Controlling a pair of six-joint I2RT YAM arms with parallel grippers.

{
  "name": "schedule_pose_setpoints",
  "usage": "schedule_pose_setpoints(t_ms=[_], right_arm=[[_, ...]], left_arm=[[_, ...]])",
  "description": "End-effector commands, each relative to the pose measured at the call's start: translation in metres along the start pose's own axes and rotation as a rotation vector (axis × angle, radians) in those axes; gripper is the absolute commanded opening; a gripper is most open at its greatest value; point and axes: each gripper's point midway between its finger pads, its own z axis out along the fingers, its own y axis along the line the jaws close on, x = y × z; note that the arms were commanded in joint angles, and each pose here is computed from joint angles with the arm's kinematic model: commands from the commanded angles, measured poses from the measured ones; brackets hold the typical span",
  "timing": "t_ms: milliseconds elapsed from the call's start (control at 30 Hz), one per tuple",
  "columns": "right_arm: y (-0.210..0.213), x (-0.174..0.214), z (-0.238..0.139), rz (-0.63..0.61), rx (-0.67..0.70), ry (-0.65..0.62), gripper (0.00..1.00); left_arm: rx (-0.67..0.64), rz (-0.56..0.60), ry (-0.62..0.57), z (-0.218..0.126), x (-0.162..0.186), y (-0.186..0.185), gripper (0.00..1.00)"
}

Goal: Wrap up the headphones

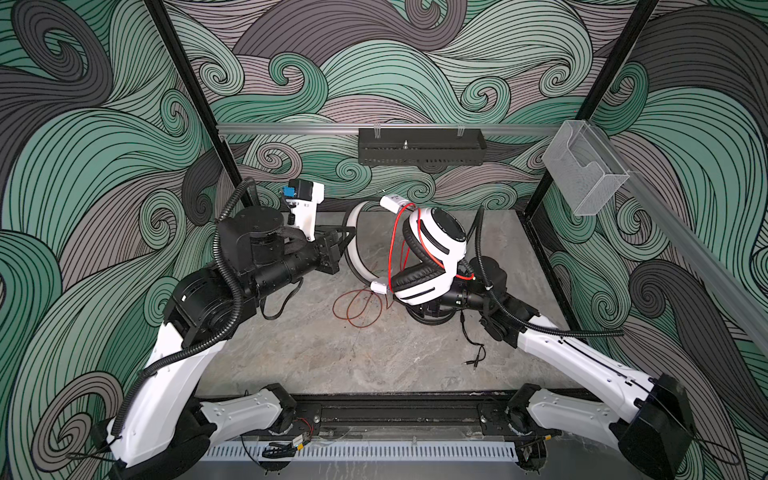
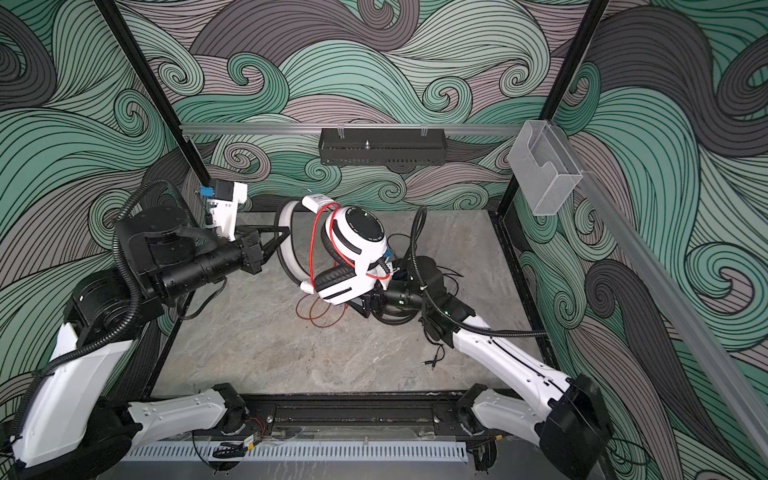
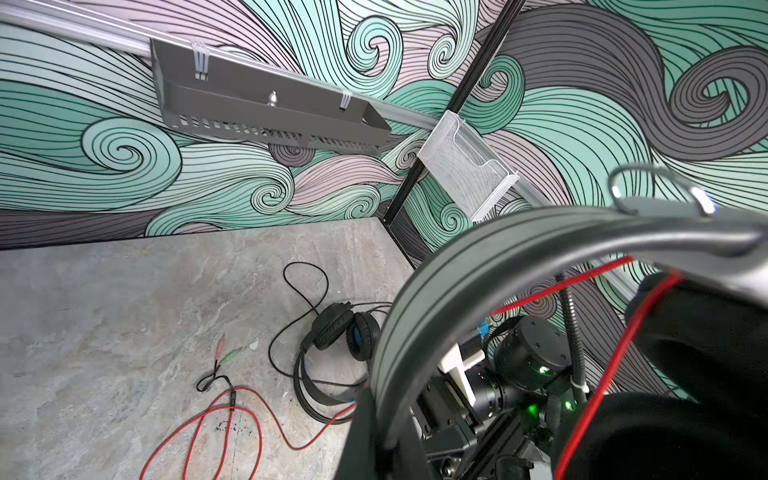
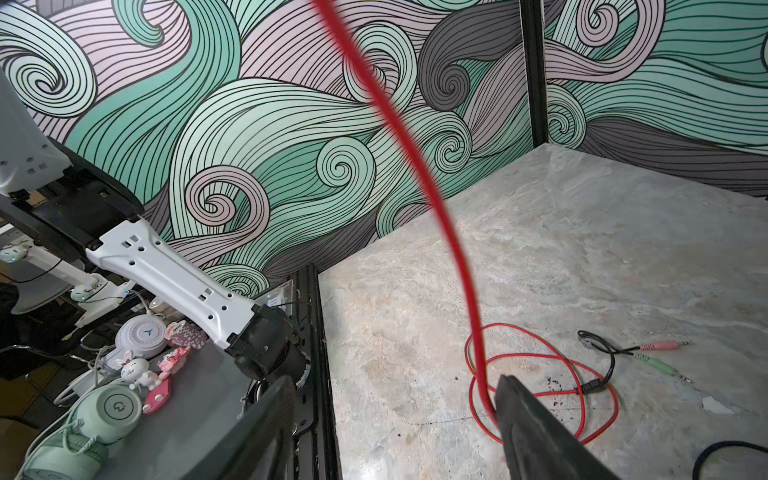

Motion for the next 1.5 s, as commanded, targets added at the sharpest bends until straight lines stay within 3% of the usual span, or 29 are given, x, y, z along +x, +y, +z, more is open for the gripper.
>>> schedule_pose_setpoints(t_ms=[0,300,667,833,1000,1300,1467], right_arm=[[0.011,-0.011,-0.005,-0.018,-0.037,-0.031,0.78],[-0.007,-0.028,0.005,0.036,-0.013,-0.108,0.79],[-0.019,-0.018,0.031,0.052,-0.05,-0.05,0.78],[-0.028,-0.001,0.04,0.085,-0.062,-0.017,0.7],[-0.034,0.016,0.047,0.12,-0.071,0.004,0.52],[-0.048,0.021,0.063,0.151,-0.072,0.001,0.55],[-0.059,0.03,0.074,0.183,-0.074,0.008,0.46]], left_arm=[[0.013,-0.028,-0.104,-0.017,-0.029,-0.007,0.0],[0.028,-0.062,-0.101,-0.01,-0.026,-0.008,0.0],[0.039,-0.078,-0.108,-0.011,-0.029,-0.009,0.0],[0.014,-0.102,-0.148,-0.012,-0.041,-0.005,0.0],[-0.003,-0.141,-0.205,-0.012,-0.056,-0.001,0.0],[0.009,-0.176,-0.219,-0.007,-0.062,0.001,0.0],[0.015,-0.215,-0.241,-0.009,-0.066,0.005,0.0]])
